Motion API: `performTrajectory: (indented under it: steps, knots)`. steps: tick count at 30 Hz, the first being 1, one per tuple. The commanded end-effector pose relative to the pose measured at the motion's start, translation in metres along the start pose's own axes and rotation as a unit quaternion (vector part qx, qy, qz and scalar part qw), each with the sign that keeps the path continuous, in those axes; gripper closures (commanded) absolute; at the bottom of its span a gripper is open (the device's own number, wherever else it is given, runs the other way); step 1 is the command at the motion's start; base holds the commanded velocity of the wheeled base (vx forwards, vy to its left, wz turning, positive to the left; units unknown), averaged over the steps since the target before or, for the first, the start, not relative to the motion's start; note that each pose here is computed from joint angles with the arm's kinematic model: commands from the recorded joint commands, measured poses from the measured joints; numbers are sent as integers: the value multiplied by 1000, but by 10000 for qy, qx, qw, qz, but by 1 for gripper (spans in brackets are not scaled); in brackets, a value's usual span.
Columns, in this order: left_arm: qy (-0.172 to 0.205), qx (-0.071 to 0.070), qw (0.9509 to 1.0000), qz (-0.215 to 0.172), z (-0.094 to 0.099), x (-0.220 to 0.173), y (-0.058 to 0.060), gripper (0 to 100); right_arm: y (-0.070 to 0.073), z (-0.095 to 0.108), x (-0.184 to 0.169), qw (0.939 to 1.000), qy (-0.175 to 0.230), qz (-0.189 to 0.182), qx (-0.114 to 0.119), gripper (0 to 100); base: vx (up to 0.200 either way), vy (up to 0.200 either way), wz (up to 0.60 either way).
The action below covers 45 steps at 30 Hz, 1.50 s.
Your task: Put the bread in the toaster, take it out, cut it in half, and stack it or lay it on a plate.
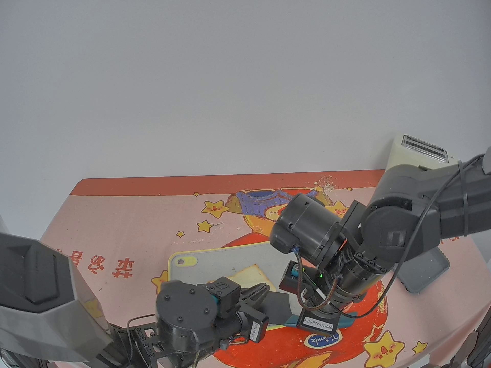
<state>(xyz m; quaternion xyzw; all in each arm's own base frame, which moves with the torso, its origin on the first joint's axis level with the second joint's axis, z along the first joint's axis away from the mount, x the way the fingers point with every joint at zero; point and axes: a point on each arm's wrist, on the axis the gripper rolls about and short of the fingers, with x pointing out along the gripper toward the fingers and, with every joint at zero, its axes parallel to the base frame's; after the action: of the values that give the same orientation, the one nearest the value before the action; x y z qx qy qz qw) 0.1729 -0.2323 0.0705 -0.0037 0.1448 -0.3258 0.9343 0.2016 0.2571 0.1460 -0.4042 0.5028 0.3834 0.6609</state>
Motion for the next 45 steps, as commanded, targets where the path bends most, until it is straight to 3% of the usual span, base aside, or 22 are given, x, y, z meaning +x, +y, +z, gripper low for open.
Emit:
performTrajectory:
  steps: [1, 6, 8, 11, 12, 15, 18, 20, 22, 25, 28, 32, 35, 37, 40, 42, 45]
  knots:
    - [-621, -172, 9979, -110, 31, -18, -1, 100, 1, 2, 1, 10000, -35, -18, -24, 100, 0, 0, 0]
    - [-1057, -281, 9936, -290, 56, -51, 4, 100, 2, 2, -2, 9996, -153, -222, -34, 100, 0, 0, 0]
    - [-1125, -304, 9927, -326, 66, -63, 13, 100, 6, 2, -6, 9987, -290, -410, -43, 100, 0, 0, 0]
    - [-1252, -320, 9905, -480, 75, -78, 25, 100, 10, 5, -6, 9968, -517, -597, 96, 100, 0, 0, 0]
    - [-1309, -305, 9887, -665, 76, -91, 33, 100, 14, 10, -7, 9930, -814, -818, 259, 100, 0, 0, 0]
    - [-1318, -277, 9879, -764, 73, -101, 38, 100, 20, 14, -8, 9891, -1020, -988, 390, 100, 0, 0, 0]
    - [-1504, -242, 9842, -903, 77, -121, 52, 100, 28, 26, -15, 9793, -1544, -1149, 633, 100, 0, 0, 0]
    - [-1435, -226, 9852, -906, 73, -123, 59, 100, 34, 34, -22, 9715, -1935, -1124, 776, 100, 0, 0, 0]
    - [-1378, -212, 9867, -834, 70, -124, 66, 100, 39, 38, -30, 9610, -2279, -1192, 1015, 100, 0, 0, 0]
    - [-1390, -131, 9879, -675, 70, -125, 75, 100, 49, 32, -54, 9396, -2756, -1284, 1571, 100, 0, 0, 0]
    - [-1375, 66, 9889, -566, 69, -124, 78, 100, 45, 18, -77, 9214, -3002, -1405, 2028, 100, 0, 0, 0]
    - [-1251, 227, 9905, -524, 63, -124, 79, 100, 30, -21, -99, 9066, -3092, -1613, 2377, 100, 0, 0, 0]
    - [-1267, 237, 9903, -524, 63, -124, 79, 100, 20, -53, -104, 9021, -3020, -1694, 2576, 100, 0, 0, 0]
    - [-1304, 243, 9898, -526, 65, -123, 79, 100, 14, -83, -103, 9028, -3000, -1494, 2695, 100, 0, 0, 0]
    - [-1316, 217, 9896, -547, 67, -122, 79, 100, 5, -105, -104, 9008, -3000, -1308, 2853, 100, 0, 0, 0]
    - [-1166, 186, 9916, -530, 63, -115, 80, 100, -7, -119, -105, 8946, -3015, -1205, 3070, 100, 0, 0, 0]
    - [-1035, 140, 9930, -546, 59, -111, 80, 100, -15, -123, -105, 8793, -3074, -1155, 3449, 100, 0, 0, 0]
